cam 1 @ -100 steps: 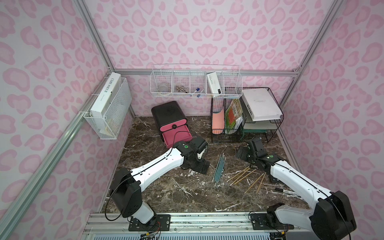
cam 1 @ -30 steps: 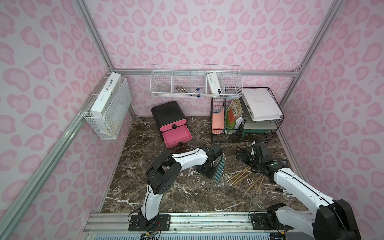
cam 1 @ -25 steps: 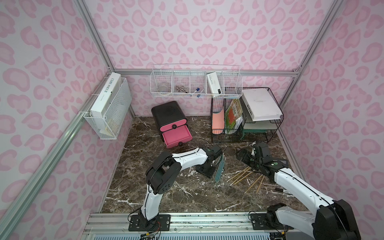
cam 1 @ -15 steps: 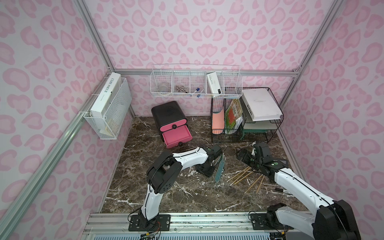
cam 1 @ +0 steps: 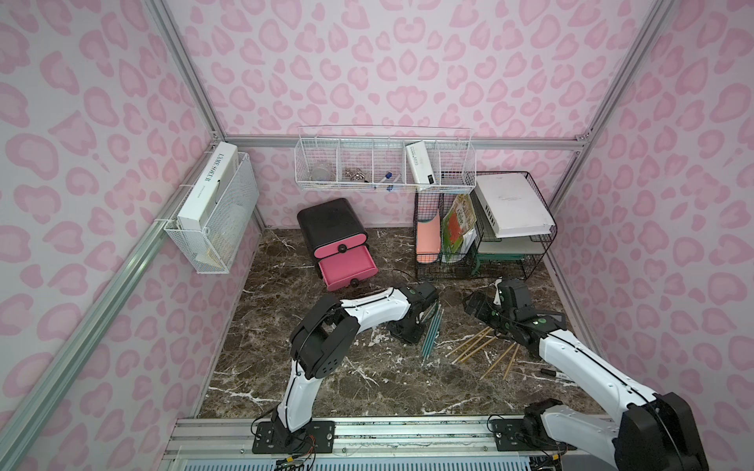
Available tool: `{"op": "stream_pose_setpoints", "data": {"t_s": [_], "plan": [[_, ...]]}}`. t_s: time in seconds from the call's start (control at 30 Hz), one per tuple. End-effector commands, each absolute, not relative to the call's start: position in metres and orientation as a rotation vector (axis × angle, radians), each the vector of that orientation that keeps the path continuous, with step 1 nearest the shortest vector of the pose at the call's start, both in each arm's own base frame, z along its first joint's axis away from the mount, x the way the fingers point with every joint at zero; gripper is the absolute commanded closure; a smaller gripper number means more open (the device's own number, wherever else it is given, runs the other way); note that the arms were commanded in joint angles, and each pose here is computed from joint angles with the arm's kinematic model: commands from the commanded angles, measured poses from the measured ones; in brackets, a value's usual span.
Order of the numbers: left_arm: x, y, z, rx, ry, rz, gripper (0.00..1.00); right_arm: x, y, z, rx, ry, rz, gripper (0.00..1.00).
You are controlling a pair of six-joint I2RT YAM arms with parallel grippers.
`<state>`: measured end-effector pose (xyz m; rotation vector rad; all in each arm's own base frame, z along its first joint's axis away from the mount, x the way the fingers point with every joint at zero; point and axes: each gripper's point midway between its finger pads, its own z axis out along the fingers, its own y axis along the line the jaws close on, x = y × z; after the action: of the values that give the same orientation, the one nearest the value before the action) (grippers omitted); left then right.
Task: Please place the pencils in the drawer according to their color
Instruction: Pick up the pencil from the center of the board.
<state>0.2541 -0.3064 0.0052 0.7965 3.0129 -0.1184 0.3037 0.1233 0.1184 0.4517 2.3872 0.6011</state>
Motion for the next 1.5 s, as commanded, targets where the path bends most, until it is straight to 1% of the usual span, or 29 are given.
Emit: {"op": "stream_pose_setpoints", "data": {"t_s": [0.0, 0.03, 0.13, 0.63, 0.77, 0.9, 0.97, 1.2, 1.47], "plan": [[0.248, -0.323, -0.013, 0.813, 3.032, -0.247, 0.77, 0.306, 0.124, 0.121, 0.435, 2.375, 0.604, 0.01], [0.247, -0.323, -0.013, 0.814, 3.035, -0.249, 0.79, 0.306, 0.124, 0.121, 0.434, 2.376, 0.604, 0.01], [0.247, -0.322, -0.015, 0.812, 3.04, -0.243, 0.81, 0.306, 0.125, 0.121, 0.433, 2.376, 0.604, 0.01], [0.236, -0.309, -0.017, 0.802, 3.064, -0.225, 0.82, 0.31, 0.126, 0.124, 0.429, 2.374, 0.604, 0.01], [0.234, -0.309, -0.018, 0.802, 3.07, -0.225, 0.89, 0.312, 0.126, 0.124, 0.426, 2.375, 0.603, 0.01], [0.235, -0.309, -0.019, 0.795, 3.073, -0.224, 0.98, 0.312, 0.127, 0.124, 0.424, 2.378, 0.606, 0.01], [0.236, -0.309, -0.02, 0.792, 3.074, -0.221, 1.0, 0.313, 0.127, 0.125, 0.423, 2.376, 0.605, 0.01], [0.244, -0.307, -0.017, 0.757, 3.068, -0.213, 1.0, 0.313, 0.128, 0.125, 0.421, 2.377, 0.607, 0.01], [0.263, -0.302, 0.018, 0.706, 2.992, -0.252, 1.0, 0.313, 0.128, 0.124, 0.417, 2.38, 0.608, 0.01]]}}
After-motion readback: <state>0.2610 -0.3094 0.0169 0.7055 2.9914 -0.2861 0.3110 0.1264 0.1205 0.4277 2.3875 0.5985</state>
